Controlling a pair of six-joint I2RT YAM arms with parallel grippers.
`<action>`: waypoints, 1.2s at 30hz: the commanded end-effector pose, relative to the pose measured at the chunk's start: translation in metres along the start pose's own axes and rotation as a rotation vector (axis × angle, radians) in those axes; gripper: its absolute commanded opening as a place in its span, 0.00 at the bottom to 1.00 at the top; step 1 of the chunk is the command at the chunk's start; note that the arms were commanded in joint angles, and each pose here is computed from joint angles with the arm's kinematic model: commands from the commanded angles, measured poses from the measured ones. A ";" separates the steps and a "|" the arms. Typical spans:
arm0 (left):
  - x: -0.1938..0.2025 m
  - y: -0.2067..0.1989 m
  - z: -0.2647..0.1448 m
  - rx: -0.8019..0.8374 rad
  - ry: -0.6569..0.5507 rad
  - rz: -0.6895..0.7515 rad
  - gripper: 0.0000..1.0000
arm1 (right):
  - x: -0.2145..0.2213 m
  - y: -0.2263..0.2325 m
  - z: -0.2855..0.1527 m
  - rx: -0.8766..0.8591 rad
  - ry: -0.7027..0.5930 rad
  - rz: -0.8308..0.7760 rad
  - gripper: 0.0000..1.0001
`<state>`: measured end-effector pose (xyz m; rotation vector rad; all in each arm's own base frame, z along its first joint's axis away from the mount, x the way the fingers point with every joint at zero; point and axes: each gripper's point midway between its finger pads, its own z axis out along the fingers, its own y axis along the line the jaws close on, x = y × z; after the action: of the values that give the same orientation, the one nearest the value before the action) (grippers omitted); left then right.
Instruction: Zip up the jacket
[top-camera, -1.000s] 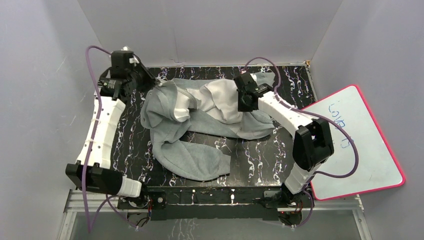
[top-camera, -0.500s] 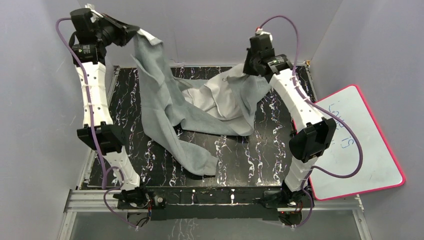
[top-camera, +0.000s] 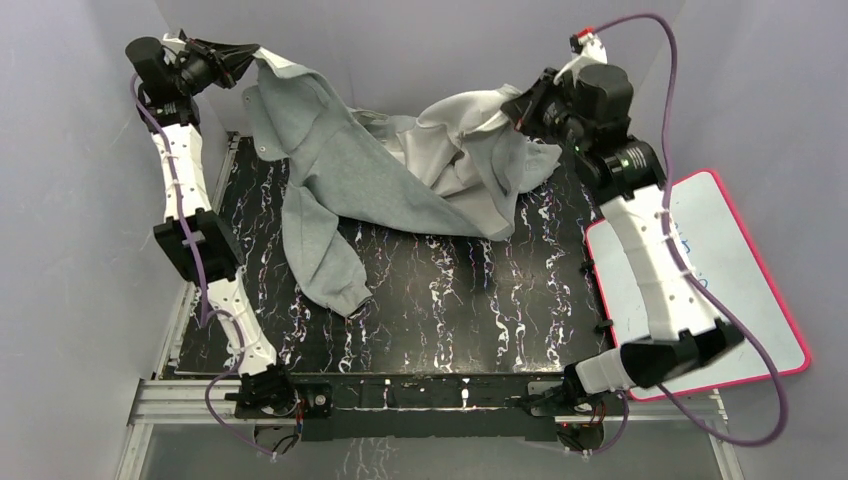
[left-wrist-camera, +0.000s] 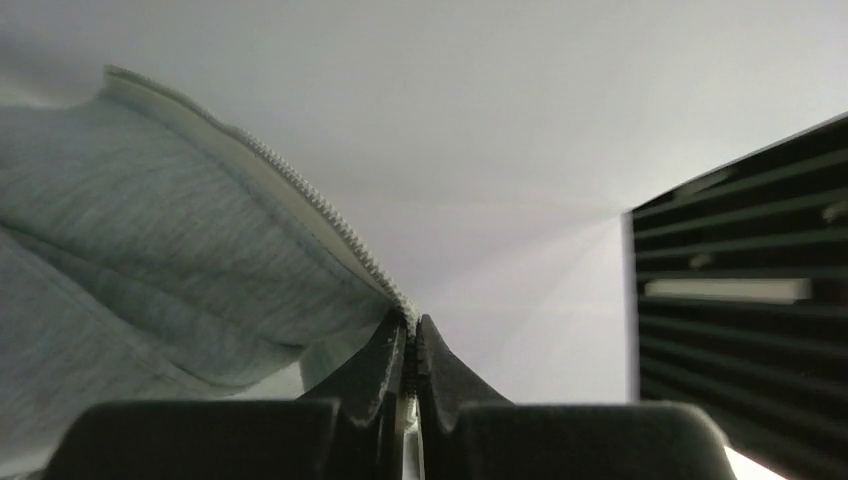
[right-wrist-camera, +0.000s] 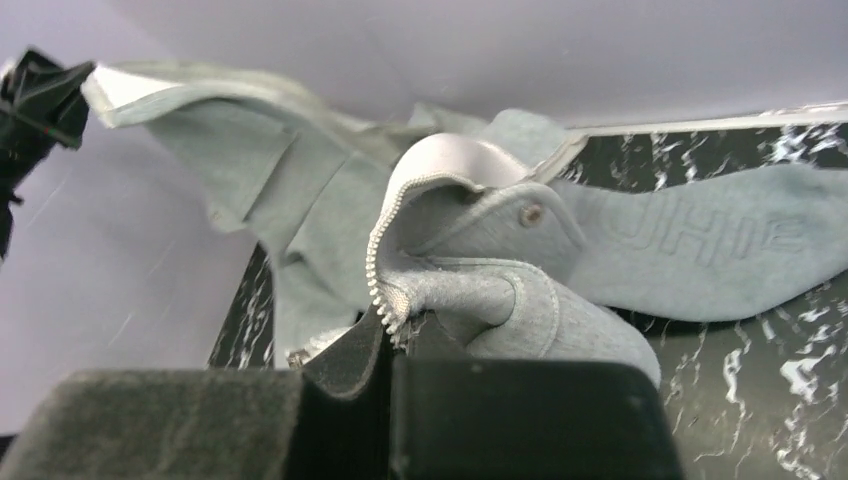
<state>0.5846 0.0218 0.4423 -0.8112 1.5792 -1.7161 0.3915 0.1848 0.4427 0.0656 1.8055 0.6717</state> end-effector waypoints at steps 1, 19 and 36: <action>0.179 -0.091 -0.057 -0.031 0.271 0.400 0.00 | 0.016 0.030 -0.029 -0.206 0.012 0.040 0.00; 0.400 0.150 -0.205 -0.457 0.461 0.210 0.00 | 0.189 -0.020 -0.063 -0.198 0.446 0.137 0.00; 0.399 0.278 -0.255 -0.843 0.481 0.238 0.00 | 0.350 -0.027 -0.098 -0.167 0.907 0.085 0.00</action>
<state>0.1621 -0.1766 0.1806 -0.5610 2.5831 -1.2727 0.2037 0.2414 0.1693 -0.2488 2.5395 1.0881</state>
